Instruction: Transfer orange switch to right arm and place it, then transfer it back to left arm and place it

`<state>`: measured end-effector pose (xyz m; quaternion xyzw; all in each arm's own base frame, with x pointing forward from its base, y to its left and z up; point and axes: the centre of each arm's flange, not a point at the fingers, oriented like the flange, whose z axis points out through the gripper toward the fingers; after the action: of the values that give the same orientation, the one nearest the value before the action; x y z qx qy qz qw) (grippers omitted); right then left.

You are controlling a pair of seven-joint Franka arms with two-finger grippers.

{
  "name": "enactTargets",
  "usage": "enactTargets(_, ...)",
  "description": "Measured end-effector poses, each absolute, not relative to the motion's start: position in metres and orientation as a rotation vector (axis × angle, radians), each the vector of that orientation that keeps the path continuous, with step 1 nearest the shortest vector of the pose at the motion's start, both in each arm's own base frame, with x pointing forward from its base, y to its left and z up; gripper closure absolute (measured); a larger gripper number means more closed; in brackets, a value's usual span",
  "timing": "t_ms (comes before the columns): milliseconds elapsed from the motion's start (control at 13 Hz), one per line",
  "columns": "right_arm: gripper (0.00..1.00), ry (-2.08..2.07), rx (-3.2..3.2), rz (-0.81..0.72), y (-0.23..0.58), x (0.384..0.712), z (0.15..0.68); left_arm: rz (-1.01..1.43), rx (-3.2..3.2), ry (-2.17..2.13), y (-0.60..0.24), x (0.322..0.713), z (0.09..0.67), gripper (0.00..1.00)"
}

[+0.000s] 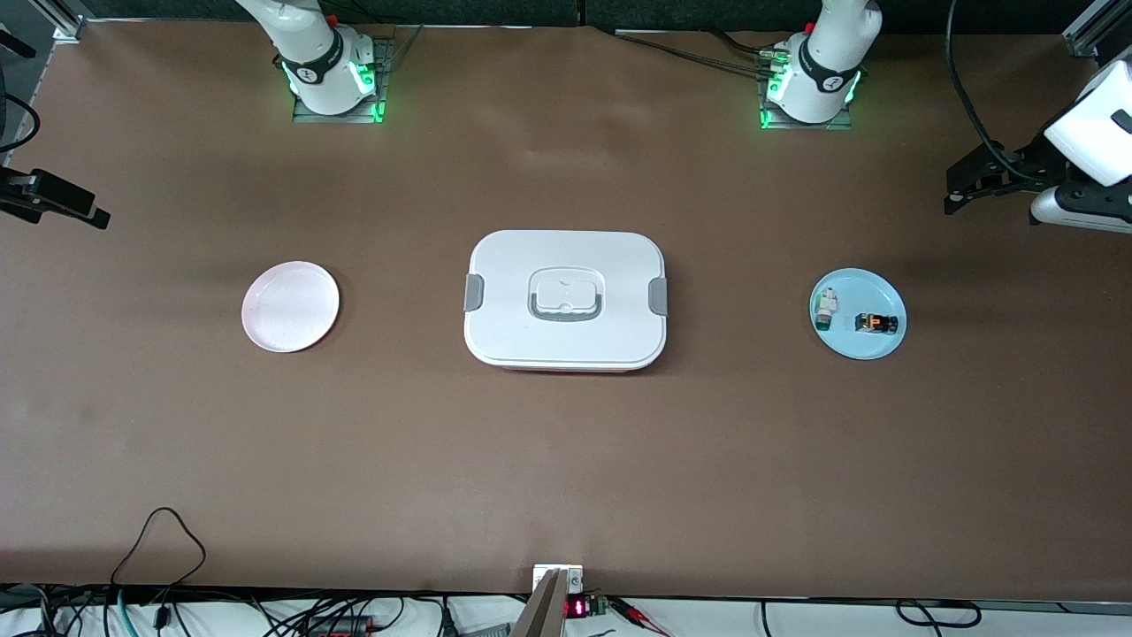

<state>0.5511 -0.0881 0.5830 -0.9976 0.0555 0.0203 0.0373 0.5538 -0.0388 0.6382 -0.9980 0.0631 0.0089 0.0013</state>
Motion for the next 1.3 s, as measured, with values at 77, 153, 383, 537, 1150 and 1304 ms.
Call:
enactTargets(77,0.0,0.17,-3.062,0.061,-0.088,0.551,0.583,0.028,-3.133,0.197,-0.039,0.554,0.638,0.0)
enactTargets(153,0.0,0.17,-3.062,0.059,-0.088,0.551,0.584,0.028,-3.133,0.197,-0.039,0.554,0.638,0.0)
enactTargets(383,0.0,0.169,-3.064,0.034,-0.088,0.551,0.593,0.03,-3.133,0.196,-0.039,0.554,0.638,0.0)
enactTargets(537,0.0,0.167,-3.065,0.024,-0.088,0.551,0.6,0.054,-3.133,0.184,-0.039,0.552,0.637,0.0)
enactTargets(1150,0.0,0.166,-3.064,0.036,-0.088,0.549,0.602,0.43,-3.087,0.154,-0.069,0.529,0.609,0.0)
enactTargets(1304,0.0,0.165,-3.065,0.035,-0.088,0.549,0.604,0.48,-3.078,0.144,-0.066,0.527,0.605,0.0)
